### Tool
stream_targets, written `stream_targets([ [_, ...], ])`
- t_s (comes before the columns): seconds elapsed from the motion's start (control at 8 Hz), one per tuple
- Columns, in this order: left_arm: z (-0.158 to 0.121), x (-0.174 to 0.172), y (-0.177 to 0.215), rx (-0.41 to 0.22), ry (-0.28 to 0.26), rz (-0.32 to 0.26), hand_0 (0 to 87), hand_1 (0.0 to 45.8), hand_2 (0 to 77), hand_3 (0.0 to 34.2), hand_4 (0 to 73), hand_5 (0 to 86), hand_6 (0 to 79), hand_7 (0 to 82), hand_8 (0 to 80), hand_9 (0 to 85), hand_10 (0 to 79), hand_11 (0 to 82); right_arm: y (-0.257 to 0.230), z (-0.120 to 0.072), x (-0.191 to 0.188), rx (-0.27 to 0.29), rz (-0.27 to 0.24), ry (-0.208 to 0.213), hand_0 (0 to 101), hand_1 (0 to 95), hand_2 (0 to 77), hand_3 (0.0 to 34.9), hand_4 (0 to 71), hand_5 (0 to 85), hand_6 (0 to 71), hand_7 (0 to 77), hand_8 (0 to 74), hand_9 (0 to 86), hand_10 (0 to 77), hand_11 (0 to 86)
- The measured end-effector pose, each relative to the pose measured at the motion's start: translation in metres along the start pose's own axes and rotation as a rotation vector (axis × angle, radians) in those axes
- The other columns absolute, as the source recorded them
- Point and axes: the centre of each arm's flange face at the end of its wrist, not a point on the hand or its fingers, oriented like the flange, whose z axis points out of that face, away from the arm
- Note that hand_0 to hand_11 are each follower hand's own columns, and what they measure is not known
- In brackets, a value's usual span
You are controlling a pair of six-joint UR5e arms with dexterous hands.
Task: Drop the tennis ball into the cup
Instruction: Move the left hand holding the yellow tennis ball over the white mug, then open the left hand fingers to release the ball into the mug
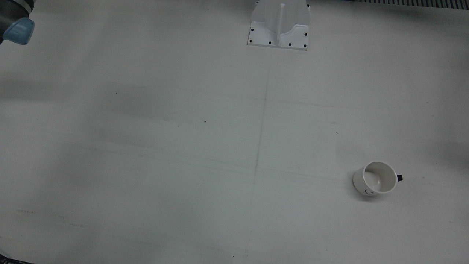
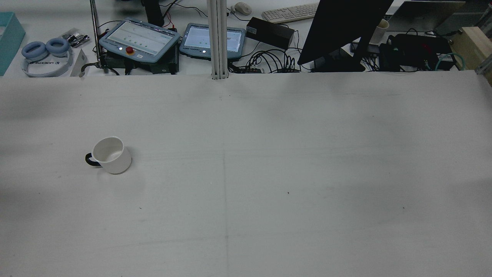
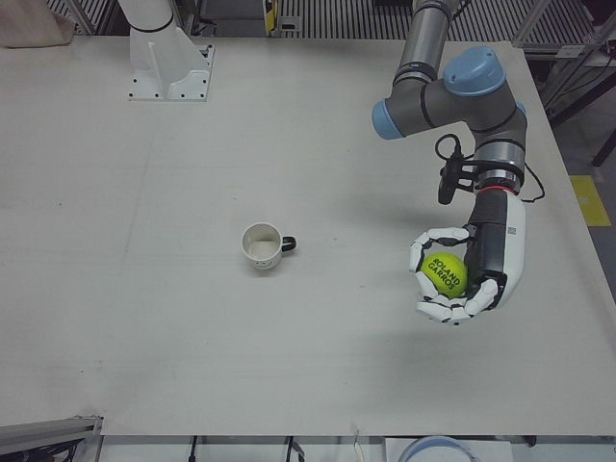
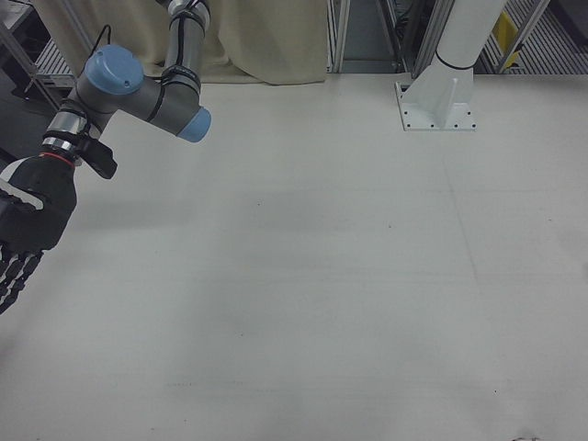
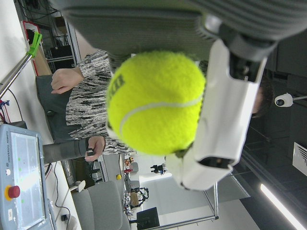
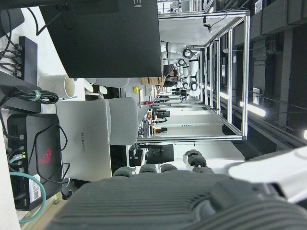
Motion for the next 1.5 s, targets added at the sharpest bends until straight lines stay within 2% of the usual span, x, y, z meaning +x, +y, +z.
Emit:
stream_targets([
  [0.12,0.004,-0.001,0.008,-0.016,0.000,-0.002,79.9,22.4,43.6,0.0,33.8,32.2,69.3,42.0,45.3,53.5,35.5,52.9,0.000,0.000,0.000,0.000,0.000,0.000,0,0.5,0.5,0.0,0.0,0.0,0.0,0.5,0.0,0.0,0.0,0.5],
  [0.25,0.011,-0.013,0.023,-0.045,-0.019,-0.010,79.8,21.3,44.7,0.0,35.5,33.3,69.3,44.2,45.3,55.1,37.6,57.3,0.000,0.000,0.000,0.000,0.000,0.000,0,0.5,0.5,0.0,0.0,0.0,0.0,0.0,0.0,0.0,0.0,0.5],
  [0.38,0.017,-0.034,0.042,-0.083,-0.051,-0.024,79.7,20.7,44.7,0.0,36.0,33.3,69.3,44.2,44.7,55.6,37.6,57.3,0.000,0.000,0.000,0.000,0.000,0.000,0,0.5,0.5,0.0,0.0,0.0,0.0,0.5,0.0,0.0,0.0,0.5],
  [0.62,0.024,-0.093,0.084,-0.152,-0.140,-0.065,79.7,20.7,44.7,0.0,37.6,33.3,69.3,44.2,44.7,56.2,38.2,57.3,0.000,0.000,0.000,0.000,0.000,0.000,0,0.5,0.5,0.0,0.0,0.0,0.0,0.5,0.0,0.0,0.0,0.5],
  [0.75,0.024,-0.126,0.102,-0.178,-0.191,-0.090,79.8,20.7,44.7,0.0,35.5,32.7,69.3,44.2,44.7,56.2,38.2,57.3,0.000,0.000,0.000,0.000,0.000,0.000,0,0.5,0.5,0.0,0.0,0.0,0.0,0.5,0.0,0.0,0.0,0.5],
  [1.12,0.003,-0.250,0.139,-0.216,-0.379,-0.173,79.8,20.7,44.7,0.1,34.4,33.3,69.3,44.2,44.7,56.2,38.7,57.3,0.000,0.000,0.000,0.000,0.000,0.000,0,0.5,0.5,0.0,0.0,0.0,0.0,0.0,0.0,0.0,0.0,0.5],
  [1.25,-0.005,-0.276,0.143,-0.217,-0.419,-0.185,79.9,20.7,44.7,0.1,34.4,29.5,69.3,44.2,44.7,56.2,38.7,57.3,0.000,0.000,0.000,0.000,0.000,0.000,0,0.5,0.5,0.0,0.0,0.0,0.0,0.0,0.0,0.0,0.0,0.5],
  [1.5,-0.010,-0.298,0.134,-0.224,-0.441,-0.197,79.8,20.2,46.9,0.0,33.8,32.2,69.3,45.3,44.7,56.7,38.7,57.8,0.000,0.000,0.000,0.000,0.000,0.000,0,0.5,0.5,0.0,0.0,0.0,0.0,0.5,0.0,0.0,0.0,0.5],
])
